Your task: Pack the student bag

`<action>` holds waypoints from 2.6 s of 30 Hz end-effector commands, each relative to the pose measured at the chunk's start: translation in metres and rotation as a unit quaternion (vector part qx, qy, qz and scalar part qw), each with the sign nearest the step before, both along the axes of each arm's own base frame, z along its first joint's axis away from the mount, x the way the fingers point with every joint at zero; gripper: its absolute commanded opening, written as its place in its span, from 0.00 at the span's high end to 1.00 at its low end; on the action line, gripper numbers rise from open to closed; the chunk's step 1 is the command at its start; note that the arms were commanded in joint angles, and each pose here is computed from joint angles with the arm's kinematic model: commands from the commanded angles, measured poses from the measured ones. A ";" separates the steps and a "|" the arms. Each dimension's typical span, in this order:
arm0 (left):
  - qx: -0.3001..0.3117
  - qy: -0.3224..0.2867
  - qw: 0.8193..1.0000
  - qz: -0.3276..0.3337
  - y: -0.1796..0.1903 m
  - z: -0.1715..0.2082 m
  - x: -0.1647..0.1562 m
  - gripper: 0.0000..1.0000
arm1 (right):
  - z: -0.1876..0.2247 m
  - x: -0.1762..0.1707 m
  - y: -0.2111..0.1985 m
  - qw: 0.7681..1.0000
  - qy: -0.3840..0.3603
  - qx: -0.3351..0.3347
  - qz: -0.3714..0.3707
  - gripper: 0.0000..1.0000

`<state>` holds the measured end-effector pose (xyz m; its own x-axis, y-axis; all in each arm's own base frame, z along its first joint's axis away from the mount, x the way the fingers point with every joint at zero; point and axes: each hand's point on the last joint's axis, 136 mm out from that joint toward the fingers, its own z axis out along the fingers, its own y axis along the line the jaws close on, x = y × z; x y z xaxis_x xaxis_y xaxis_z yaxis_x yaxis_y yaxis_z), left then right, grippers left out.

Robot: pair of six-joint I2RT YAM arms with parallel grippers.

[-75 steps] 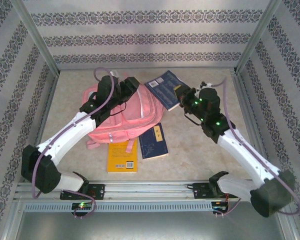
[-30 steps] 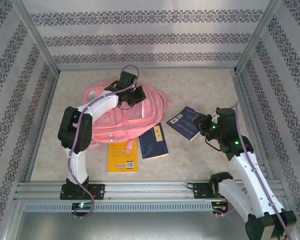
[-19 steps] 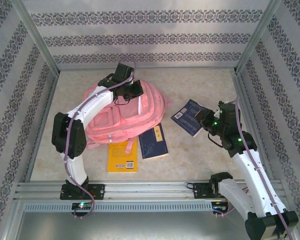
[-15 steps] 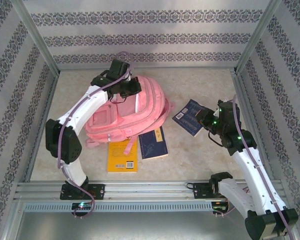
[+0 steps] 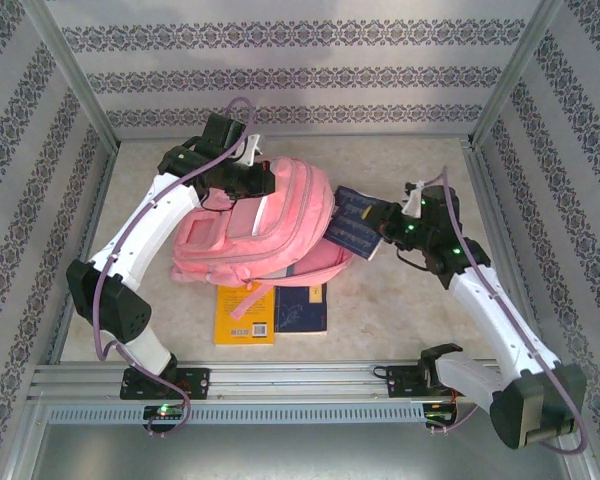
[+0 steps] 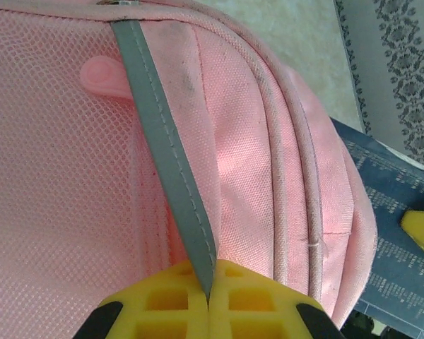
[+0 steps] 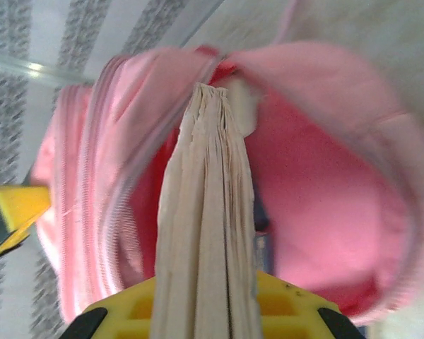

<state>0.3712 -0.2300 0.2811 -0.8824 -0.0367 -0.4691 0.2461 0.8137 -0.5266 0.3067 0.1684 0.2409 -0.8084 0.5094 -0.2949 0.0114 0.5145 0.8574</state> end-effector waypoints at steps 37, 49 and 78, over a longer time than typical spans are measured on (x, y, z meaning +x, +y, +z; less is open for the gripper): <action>0.211 -0.022 0.976 -0.043 -0.050 -0.005 -0.030 0.52 | 0.087 0.005 0.077 0.967 -0.027 0.236 0.094 1.00; 0.218 -0.017 0.975 -0.039 -0.048 -0.011 -0.028 0.98 | 0.087 0.003 0.077 0.966 -0.026 0.236 0.097 1.00; 0.222 -0.177 0.959 0.019 0.011 0.102 -0.029 1.00 | -0.010 -0.008 0.090 0.988 -0.021 0.072 0.135 1.00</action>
<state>0.3452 -0.2284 0.3406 -0.7525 0.2420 -0.6125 0.3076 0.9515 -0.0020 0.2836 0.2423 0.1947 -0.9321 0.3306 -0.1477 -0.0009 0.4058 0.9140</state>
